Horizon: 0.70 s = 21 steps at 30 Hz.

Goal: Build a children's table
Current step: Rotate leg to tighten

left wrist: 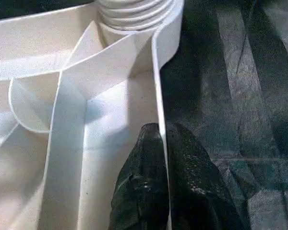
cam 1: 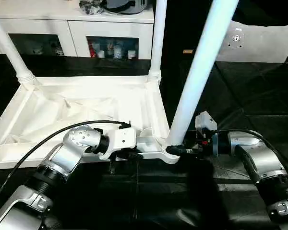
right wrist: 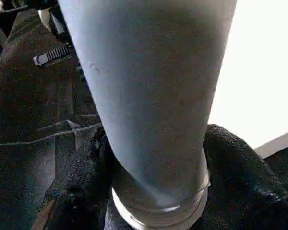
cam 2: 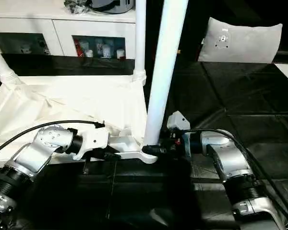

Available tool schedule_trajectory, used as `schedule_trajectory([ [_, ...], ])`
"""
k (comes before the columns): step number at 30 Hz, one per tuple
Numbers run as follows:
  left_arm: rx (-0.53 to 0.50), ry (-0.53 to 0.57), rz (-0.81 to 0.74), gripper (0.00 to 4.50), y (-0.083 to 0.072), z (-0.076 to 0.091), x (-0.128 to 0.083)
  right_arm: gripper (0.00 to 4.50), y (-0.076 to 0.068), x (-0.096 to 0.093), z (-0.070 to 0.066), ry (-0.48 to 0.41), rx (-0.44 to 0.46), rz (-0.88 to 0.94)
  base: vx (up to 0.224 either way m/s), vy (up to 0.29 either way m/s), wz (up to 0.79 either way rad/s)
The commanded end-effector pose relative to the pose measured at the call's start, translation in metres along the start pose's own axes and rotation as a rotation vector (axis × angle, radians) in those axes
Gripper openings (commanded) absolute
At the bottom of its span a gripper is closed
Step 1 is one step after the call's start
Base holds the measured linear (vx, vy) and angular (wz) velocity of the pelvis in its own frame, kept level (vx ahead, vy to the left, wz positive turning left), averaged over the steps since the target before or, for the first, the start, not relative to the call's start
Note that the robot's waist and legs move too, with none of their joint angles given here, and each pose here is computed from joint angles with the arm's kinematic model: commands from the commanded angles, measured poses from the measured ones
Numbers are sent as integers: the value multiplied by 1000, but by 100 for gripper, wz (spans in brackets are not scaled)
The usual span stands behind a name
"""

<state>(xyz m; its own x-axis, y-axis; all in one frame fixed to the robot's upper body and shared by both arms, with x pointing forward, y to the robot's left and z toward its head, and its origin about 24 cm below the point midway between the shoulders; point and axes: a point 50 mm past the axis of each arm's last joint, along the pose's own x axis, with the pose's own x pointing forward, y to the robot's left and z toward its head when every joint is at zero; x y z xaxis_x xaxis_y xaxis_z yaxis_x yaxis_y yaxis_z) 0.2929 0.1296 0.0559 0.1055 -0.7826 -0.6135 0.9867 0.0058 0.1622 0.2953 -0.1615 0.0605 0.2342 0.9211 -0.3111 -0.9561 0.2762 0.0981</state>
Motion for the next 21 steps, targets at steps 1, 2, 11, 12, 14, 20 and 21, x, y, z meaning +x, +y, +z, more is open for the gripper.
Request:
schedule_trajectory([
  [1,-59,-27,-28,0,-9,2,13,249,7,14,-7,-4,70,-9,0,0,0],
  [2,-76,-37,-17,0,-9,4,13,249,7,16,-7,-5,81,-23,0,0,0],
  [11,-274,-130,244,0,5,29,34,241,-11,56,-11,-56,323,-419,0,0,0],
  [12,-291,-143,268,0,6,34,37,241,-13,60,-9,-76,356,-456,0,0,0],
  [14,-304,-152,286,0,7,39,41,241,-14,64,-8,-85,385,-487,0,0,0],
  [20,-318,-159,335,0,11,51,49,296,-16,74,-4,-84,365,-541,0,0,0],
  [21,-314,-150,346,0,12,50,49,310,-16,73,-4,-85,359,-546,0,0,0],
])
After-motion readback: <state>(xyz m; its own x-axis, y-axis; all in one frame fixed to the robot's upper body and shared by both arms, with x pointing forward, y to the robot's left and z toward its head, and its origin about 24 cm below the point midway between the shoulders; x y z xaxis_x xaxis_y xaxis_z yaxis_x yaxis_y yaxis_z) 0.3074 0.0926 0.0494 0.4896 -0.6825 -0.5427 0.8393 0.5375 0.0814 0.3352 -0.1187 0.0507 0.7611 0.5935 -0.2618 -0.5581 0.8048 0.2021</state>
